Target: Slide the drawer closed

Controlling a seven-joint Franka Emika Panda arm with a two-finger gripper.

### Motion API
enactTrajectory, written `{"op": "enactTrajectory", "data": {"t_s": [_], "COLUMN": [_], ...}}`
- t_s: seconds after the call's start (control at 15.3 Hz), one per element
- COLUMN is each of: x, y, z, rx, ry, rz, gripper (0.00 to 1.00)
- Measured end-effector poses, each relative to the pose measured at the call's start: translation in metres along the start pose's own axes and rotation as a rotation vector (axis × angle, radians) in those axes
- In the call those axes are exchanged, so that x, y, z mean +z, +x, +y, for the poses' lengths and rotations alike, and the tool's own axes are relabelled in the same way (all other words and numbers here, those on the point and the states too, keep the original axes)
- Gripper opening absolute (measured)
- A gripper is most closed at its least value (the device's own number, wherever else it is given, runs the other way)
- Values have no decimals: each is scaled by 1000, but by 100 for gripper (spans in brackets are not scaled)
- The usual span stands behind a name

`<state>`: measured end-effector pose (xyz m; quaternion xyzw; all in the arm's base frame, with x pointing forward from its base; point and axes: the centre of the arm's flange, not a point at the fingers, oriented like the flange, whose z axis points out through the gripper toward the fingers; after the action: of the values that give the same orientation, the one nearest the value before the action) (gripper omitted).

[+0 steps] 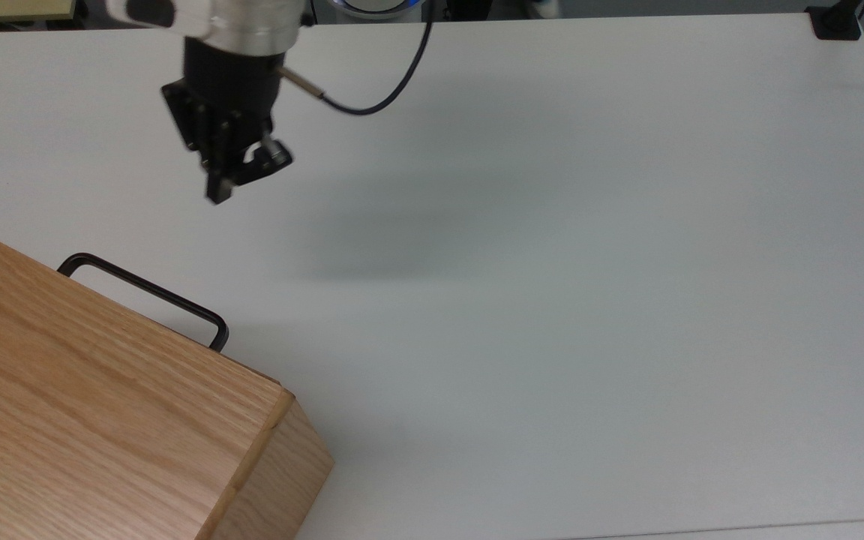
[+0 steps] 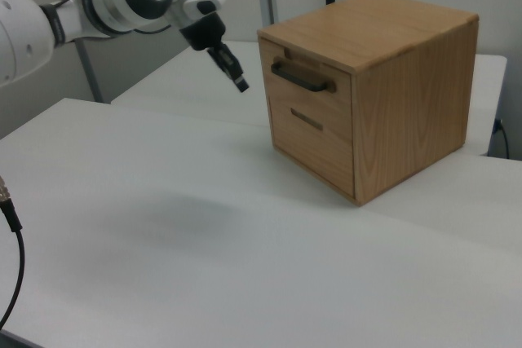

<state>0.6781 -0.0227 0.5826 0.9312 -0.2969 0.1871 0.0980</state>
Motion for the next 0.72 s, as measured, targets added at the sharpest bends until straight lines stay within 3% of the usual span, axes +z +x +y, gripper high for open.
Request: {"op": "enactTrajectory", "data": {"t_s": [0.2,0.33,0.46,0.65,0.72], "x": [-15,-39,-68,-74,-72], "y": [-27,-48,-77,-102,-105], "z": [-1,7,20,27,29], "rx": [-46,-121,-227,-364,-405], "ry": [12,60,98,99,99], "rz": [-114,-183,-209,-216,-220], "gripper": [1,4,5,21,21]}}
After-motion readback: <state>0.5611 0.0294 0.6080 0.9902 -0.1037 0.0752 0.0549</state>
